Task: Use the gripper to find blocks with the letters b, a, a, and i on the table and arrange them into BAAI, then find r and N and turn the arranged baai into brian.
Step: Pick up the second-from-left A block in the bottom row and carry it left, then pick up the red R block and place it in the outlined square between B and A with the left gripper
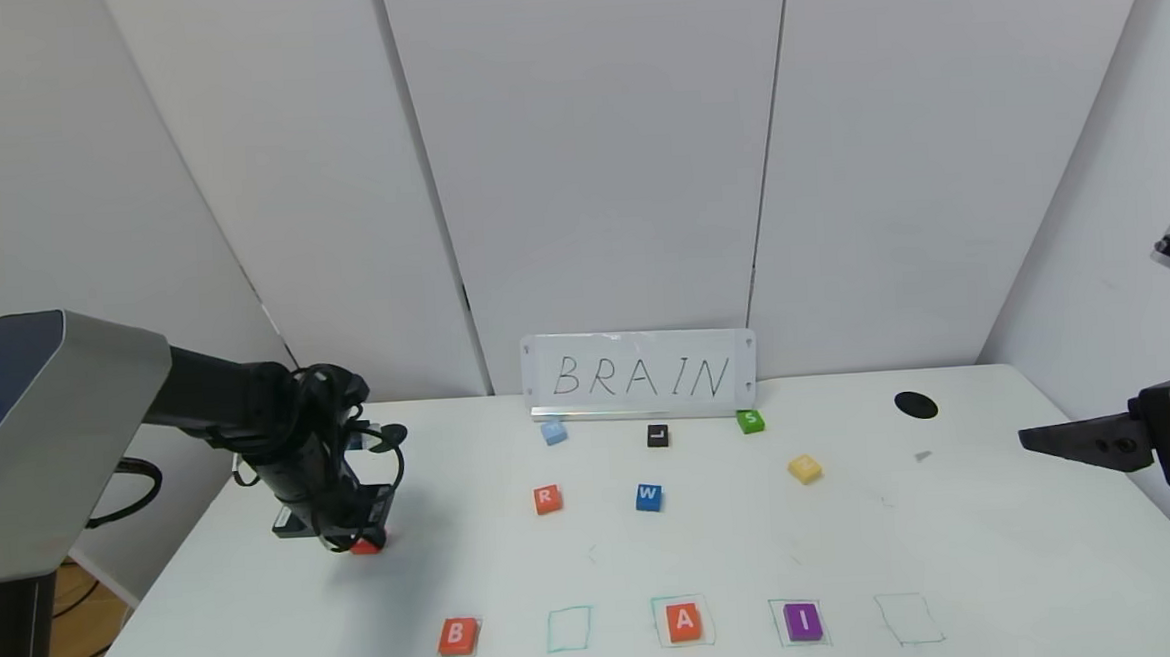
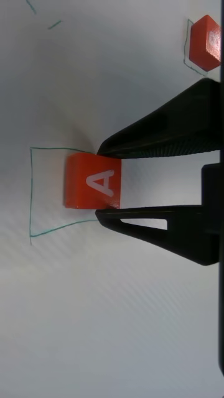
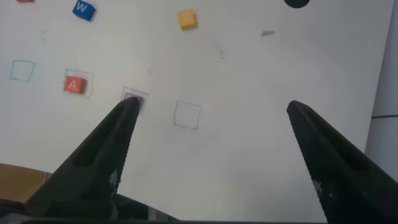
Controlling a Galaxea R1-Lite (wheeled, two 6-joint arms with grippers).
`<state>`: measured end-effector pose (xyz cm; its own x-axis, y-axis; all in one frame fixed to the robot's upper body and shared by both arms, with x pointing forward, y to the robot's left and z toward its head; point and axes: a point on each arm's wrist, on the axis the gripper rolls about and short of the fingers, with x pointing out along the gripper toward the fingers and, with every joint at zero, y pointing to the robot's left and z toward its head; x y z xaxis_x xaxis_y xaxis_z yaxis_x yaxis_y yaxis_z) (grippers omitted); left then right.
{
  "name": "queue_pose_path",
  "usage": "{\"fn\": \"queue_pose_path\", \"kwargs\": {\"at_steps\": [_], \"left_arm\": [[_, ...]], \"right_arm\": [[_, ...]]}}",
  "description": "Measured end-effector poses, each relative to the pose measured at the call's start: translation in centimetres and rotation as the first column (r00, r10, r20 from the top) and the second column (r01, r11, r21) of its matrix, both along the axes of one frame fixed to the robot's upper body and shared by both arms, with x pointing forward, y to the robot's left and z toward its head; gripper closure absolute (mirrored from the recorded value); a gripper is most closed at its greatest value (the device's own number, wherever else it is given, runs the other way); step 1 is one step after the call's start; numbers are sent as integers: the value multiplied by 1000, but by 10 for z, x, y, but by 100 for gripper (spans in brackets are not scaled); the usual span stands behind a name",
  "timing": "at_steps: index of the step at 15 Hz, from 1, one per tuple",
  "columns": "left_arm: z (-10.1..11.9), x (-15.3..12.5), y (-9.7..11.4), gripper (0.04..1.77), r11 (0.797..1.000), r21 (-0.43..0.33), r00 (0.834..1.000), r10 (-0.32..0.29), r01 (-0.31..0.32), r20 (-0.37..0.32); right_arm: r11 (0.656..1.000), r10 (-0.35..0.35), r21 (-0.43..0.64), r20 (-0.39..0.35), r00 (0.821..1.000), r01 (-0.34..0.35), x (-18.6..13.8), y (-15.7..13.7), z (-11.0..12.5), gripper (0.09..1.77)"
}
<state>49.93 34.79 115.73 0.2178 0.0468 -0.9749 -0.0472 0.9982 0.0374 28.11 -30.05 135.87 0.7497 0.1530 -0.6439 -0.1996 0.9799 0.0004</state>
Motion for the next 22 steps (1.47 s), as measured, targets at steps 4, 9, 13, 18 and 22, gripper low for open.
{"fn": "queue_pose_path", "kwargs": {"at_steps": [4,9,13,18,22], "left_arm": [[0,1,0,131,1000,1,1000,-1,1,4],[-3,3,0,131,1000,1,1000,3,-3,3],[-5,4,0,131,1000,1,1000,2,-2,0],[-5,2,-1,73,1000,0,1000,-3,3,-1],[8,0,-5,47,1000,-1,1000,-11,11,26]], "right_arm": [[1000,1,0,-2,1000,-1,0,0,0,15],[1000,1,0,0,1000,-1,0,0,0,15],[1000,4,0,-1,1000,-4,-1,1,0,15],[1000,6,0,-1,1000,-6,-1,1,0,15],[1000,7,-1,-1,1000,-7,-1,1,0,15]]}}
